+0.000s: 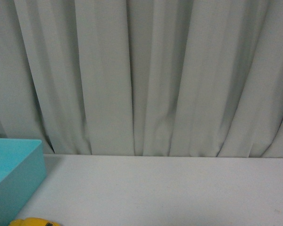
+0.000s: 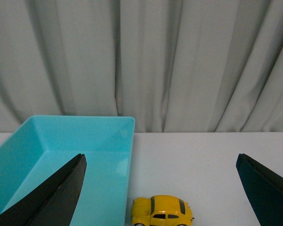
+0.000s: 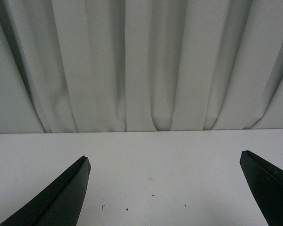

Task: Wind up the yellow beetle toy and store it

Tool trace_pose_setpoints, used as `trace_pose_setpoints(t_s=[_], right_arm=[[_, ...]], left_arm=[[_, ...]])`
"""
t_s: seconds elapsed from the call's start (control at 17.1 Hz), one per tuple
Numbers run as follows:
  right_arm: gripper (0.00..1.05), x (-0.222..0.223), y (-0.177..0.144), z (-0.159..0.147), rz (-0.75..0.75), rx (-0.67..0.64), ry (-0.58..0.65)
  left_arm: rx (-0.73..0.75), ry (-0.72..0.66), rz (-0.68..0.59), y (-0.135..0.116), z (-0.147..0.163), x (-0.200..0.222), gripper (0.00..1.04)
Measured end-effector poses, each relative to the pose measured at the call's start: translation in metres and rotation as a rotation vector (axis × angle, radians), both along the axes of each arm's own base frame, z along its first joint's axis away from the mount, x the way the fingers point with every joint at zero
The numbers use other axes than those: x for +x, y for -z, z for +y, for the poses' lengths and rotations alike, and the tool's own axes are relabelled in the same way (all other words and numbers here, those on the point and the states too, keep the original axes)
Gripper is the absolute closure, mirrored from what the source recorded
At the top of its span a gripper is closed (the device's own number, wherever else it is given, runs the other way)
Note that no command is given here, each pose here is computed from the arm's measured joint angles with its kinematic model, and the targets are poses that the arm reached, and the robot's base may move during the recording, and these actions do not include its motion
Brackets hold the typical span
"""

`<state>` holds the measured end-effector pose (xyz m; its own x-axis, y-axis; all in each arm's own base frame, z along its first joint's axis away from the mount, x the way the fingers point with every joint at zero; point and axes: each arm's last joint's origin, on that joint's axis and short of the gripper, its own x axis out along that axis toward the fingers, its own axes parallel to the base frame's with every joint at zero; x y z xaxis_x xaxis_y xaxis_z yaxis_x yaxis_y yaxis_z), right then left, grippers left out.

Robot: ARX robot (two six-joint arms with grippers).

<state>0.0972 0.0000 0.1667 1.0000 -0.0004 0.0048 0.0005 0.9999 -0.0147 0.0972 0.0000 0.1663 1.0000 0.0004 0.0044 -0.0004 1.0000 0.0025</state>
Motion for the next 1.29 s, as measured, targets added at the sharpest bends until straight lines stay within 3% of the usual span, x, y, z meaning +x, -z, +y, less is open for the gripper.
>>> trace_pose_setpoints(t_s=[0.06, 0.18, 0.47, 0.64, 0.88, 0.99, 1.29], right_arm=[[0.07, 0.000, 0.000, 0.000, 0.000, 0.000, 0.000], [0.07, 0.000, 0.000, 0.000, -0.001, 0.000, 0.000], [0.07, 0.000, 0.000, 0.000, 0.000, 0.000, 0.000], [0.07, 0.000, 0.000, 0.000, 0.000, 0.000, 0.000], [0.07, 0.000, 0.000, 0.000, 0.000, 0.000, 0.000], [0.07, 0.000, 0.000, 0.000, 0.001, 0.000, 0.000], [0.07, 0.000, 0.000, 0.000, 0.001, 0.000, 0.000]], left_arm=[[0.000, 0.000, 0.000, 0.000, 0.000, 0.000, 0.07], [-0.126, 0.072, 0.318, -0.003, 0.002, 0.007, 0.07], [-0.064, 0.266, 0.207, -0.034, -0.007, 0.053, 0.07], [0.057, 0.362, 0.244, -0.033, -0.008, 0.085, 0.07], [0.235, 0.459, 0.189, -0.045, -0.009, 0.123, 0.07], [0.393, 0.546, 0.161, -0.053, -0.012, 0.151, 0.07], [0.757, 0.760, 0.301, -0.053, -0.030, 0.177, 0.07]])
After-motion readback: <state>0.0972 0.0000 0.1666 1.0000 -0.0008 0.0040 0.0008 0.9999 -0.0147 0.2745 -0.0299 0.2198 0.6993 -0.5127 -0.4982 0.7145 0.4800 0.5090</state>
